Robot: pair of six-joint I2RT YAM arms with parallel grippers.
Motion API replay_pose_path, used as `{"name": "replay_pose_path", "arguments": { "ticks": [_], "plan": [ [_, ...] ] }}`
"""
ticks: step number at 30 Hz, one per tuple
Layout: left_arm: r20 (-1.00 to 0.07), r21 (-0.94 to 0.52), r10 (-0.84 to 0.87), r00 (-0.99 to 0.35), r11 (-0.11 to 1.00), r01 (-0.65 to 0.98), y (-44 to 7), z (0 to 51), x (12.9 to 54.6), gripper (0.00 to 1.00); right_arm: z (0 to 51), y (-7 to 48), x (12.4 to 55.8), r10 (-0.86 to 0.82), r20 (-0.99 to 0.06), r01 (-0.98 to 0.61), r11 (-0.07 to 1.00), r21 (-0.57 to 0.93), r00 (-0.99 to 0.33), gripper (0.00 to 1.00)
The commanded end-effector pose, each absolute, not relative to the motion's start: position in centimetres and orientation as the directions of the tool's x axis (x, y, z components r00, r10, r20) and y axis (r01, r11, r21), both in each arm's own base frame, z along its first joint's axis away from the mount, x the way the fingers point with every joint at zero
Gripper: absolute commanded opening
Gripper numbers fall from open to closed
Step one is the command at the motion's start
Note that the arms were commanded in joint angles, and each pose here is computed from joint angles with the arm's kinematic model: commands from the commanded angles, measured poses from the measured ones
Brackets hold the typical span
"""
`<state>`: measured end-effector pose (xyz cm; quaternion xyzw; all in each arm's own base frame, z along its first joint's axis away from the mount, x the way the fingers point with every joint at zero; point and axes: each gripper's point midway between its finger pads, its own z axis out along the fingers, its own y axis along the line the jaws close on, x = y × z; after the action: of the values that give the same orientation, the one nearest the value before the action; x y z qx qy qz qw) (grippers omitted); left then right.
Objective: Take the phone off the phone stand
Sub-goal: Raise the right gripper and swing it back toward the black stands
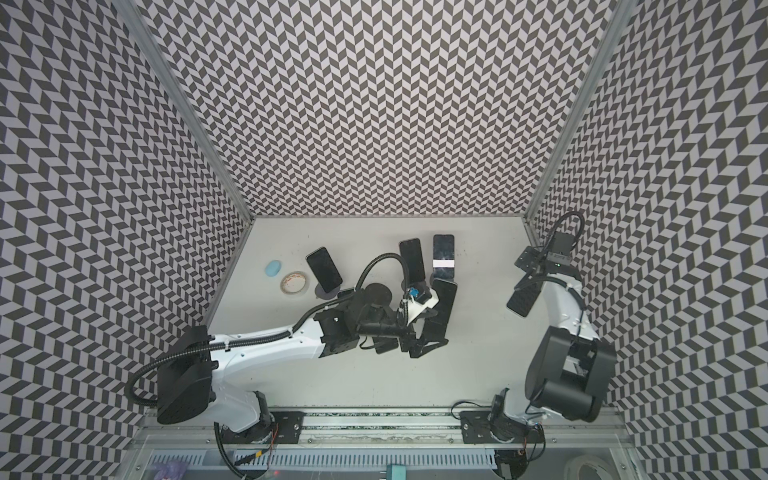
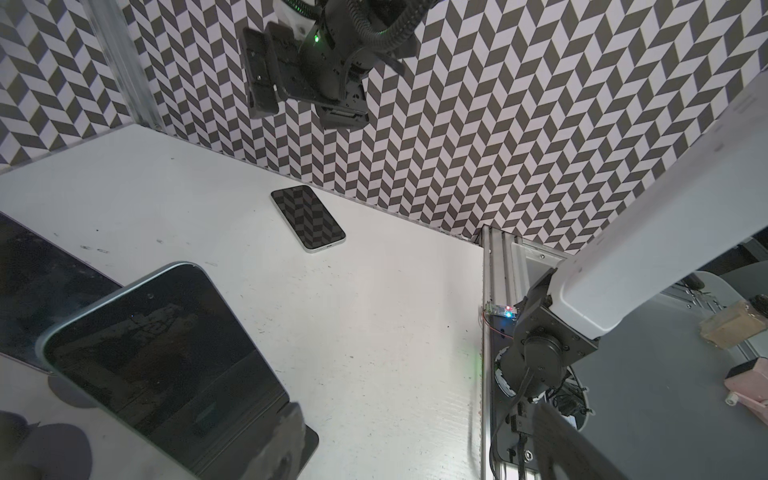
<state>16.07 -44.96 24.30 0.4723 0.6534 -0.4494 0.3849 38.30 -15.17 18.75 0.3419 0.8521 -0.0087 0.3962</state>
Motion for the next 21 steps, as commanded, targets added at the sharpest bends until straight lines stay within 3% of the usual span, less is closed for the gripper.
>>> {"name": "replay_pose_path", "arguments": {
  "ticks": [1, 21],
  "plan": [
    [-0.947, -0.177, 0.240, -0.214, 0.167, 0.970, -44.4, 26.2, 16.6, 0.86, 22.2, -12.8, 38.2, 0.559, -0.712, 0.504, 0.800, 0.326, -0.425, 0.91],
    [-0.975, -0.103, 0.170, -0.146, 0.237, 0.966, -42.1, 29.5, 18.5, 0.83, 31.4, 0.6, 32.3, 0.404, -0.809, 0.151, 0.914, 0.376, -0.428, 0.80]
  ]
}}
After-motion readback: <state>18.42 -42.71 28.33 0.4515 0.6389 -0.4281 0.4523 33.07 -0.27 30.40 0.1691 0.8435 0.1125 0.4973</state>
